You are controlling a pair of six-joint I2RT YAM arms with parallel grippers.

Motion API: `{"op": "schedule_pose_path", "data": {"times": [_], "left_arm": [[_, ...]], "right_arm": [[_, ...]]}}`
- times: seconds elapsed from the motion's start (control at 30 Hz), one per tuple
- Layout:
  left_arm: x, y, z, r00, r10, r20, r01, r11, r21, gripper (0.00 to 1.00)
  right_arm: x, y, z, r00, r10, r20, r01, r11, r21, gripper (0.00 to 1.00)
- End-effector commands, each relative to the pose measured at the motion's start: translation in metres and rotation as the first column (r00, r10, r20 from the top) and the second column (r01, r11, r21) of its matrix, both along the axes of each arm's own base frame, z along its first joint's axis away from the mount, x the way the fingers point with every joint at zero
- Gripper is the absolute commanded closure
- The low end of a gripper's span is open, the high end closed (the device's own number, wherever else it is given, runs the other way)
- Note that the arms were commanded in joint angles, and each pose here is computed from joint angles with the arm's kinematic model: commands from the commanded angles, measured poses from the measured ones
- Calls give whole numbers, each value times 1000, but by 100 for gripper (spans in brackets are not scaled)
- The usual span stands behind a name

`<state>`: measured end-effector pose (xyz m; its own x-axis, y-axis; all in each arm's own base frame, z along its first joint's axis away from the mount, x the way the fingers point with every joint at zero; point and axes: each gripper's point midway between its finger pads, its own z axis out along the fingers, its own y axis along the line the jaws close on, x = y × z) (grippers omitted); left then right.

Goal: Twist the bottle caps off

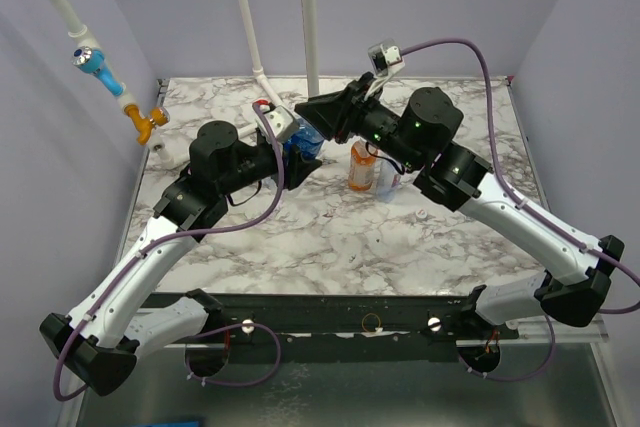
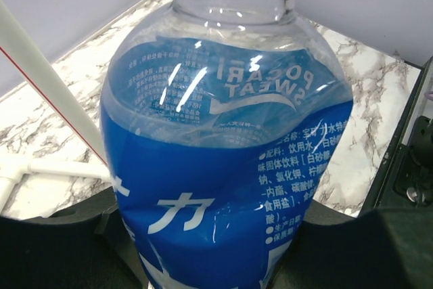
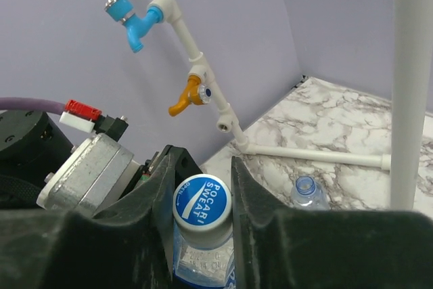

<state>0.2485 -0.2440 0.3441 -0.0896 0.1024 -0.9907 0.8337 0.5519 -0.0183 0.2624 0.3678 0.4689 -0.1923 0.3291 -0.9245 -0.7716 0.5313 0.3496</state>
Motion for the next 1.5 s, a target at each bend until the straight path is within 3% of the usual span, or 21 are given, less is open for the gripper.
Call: {"op": "schedule_pose_path", "data": {"times": [0.0, 0.17, 0.3, 0.43, 0.53, 0.63, 0.67, 0.7, 0.73, 0.77, 0.83, 0.93, 1.03, 1.2, 1.47], "left_arm": [[-15, -5, 23, 998, -60, -1, 60, 995, -76, 100], [-65, -21, 41, 948, -317, -41, 308, 940, -149, 100], [-107, -26, 59, 853, -515, -87, 490, 846, -208, 100], [-129, -25, 69, 780, -612, -130, 573, 782, -247, 100], [-135, -24, 71, 759, -635, -144, 590, 765, -258, 100], [-133, -24, 70, 762, -630, -150, 586, 769, -256, 100], [-131, -24, 68, 770, -620, -149, 577, 777, -252, 100], [-127, -24, 66, 787, -600, -143, 560, 792, -244, 100], [-120, -25, 63, 811, -570, -134, 534, 813, -232, 100], [-111, -25, 59, 836, -534, -124, 502, 837, -217, 100], [-86, -23, 50, 905, -416, -88, 397, 901, -174, 100], [-45, -14, 34, 976, -218, -26, 214, 972, -95, 100], [-19, -7, 23, 995, -96, -14, 95, 994, -53, 100], [-8, -4, 21, 999, -50, 19, 50, 998, -25, 100], [-1, 0, 18, 1000, -8, 29, 9, 1000, -21, 100]], "right_arm": [[-7, -2, 14, 998, 30, 52, -30, 1000, 8, 97], [-60, -10, 42, 941, 231, 246, -234, 972, -16, 99], [-124, -18, 51, 793, 487, 366, -491, 867, -90, 99], [-166, -25, 45, 649, 659, 380, -655, 738, -162, 99], [-174, -28, 43, 620, 688, 377, -683, 710, -172, 99], [-162, -30, 47, 685, 619, 384, -618, 773, -143, 95], [-150, -32, 52, 735, 555, 389, -558, 822, -118, 79], [-124, -35, 58, 825, 425, 373, -435, 898, -63, 53], [-93, -46, 66, 912, 245, 328, -266, 964, 19, 39], [-76, -57, 69, 944, 134, 303, -160, 985, 64, 26], [-61, -71, 72, 955, 12, 295, -45, 994, 104, 10], [-40, -70, 69, 972, -61, 228, 43, 996, 83, 9], [-19, -53, 48, 987, -80, 137, 81, 997, -1, 10], [-3, -31, 27, 995, -71, 72, 76, 995, -70, 17], [-4, -21, 25, 997, -35, 65, 38, 998, -48, 32]]}}
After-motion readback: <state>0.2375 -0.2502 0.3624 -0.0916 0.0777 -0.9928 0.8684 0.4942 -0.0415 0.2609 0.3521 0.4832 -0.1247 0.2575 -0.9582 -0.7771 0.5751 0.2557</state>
